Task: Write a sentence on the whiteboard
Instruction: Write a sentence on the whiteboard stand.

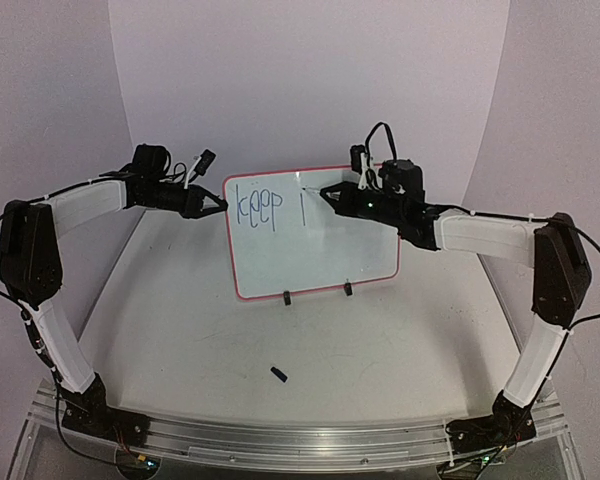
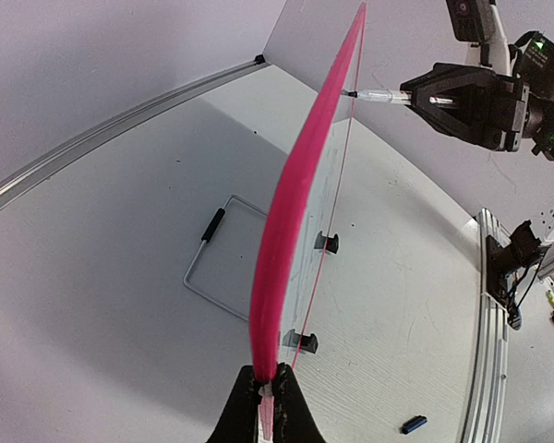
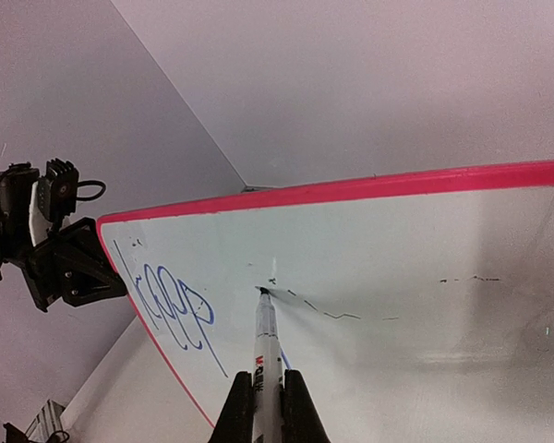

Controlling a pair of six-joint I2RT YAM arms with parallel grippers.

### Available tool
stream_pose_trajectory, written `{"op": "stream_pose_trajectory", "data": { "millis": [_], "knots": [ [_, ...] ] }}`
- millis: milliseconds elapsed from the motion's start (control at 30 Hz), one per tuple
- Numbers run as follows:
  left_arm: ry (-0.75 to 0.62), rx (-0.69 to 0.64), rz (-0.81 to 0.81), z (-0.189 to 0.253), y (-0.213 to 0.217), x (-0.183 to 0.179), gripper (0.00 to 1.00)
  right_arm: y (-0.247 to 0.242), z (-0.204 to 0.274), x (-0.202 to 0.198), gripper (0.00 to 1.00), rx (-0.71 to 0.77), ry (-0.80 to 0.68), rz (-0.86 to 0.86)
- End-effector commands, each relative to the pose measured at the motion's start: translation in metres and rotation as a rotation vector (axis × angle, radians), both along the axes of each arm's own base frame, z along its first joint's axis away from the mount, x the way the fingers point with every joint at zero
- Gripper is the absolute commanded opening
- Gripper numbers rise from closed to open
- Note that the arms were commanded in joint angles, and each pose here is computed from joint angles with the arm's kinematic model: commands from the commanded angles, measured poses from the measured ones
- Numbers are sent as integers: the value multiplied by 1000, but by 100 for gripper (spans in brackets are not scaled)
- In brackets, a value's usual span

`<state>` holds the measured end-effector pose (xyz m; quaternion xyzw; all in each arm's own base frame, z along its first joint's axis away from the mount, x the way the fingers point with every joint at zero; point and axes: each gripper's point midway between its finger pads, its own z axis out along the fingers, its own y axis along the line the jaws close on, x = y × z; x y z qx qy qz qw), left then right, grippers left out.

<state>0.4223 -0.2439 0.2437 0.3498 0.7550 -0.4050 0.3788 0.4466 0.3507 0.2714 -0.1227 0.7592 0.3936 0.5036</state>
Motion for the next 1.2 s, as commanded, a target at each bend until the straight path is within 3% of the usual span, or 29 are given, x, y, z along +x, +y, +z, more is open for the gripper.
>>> {"op": "stream_pose_trajectory", "data": {
  "millis": [0,633,1167],
  "knots": [
    [17,18,-23,3,-5,-12,0,-14,14,0,0,14,-31,-68],
    [18,14,-25,4,-5,-12,0,2,-12,-9,0,-22,40,42],
    [13,14,-24,6,-5,-13,0,3,17,-15,0,20,-12,62]
  ]
}}
